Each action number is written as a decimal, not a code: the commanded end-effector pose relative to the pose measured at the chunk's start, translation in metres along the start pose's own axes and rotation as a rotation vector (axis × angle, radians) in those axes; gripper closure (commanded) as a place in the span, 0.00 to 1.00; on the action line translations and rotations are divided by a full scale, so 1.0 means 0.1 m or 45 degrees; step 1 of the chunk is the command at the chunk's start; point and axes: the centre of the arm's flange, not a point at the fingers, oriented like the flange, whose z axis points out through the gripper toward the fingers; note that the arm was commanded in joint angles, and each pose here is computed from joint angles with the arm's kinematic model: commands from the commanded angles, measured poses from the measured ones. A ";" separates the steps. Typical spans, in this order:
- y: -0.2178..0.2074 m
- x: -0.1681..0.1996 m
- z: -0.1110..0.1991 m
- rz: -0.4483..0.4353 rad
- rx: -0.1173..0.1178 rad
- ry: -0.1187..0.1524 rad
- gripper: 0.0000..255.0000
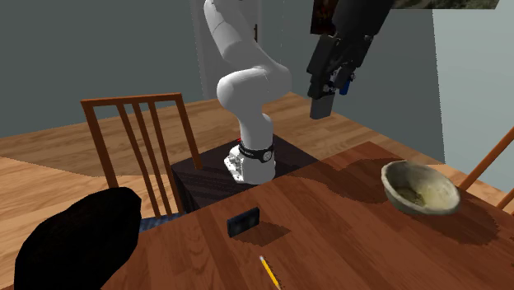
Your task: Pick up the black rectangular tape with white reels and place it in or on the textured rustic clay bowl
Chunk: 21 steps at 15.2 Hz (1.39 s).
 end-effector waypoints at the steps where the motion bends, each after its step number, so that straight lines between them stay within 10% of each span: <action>1: 0.00 0.00 0.00 0.000 0.000 0.000 0.00; 21: 1.49 -0.46 2.10 -0.961 -0.054 0.080 0.00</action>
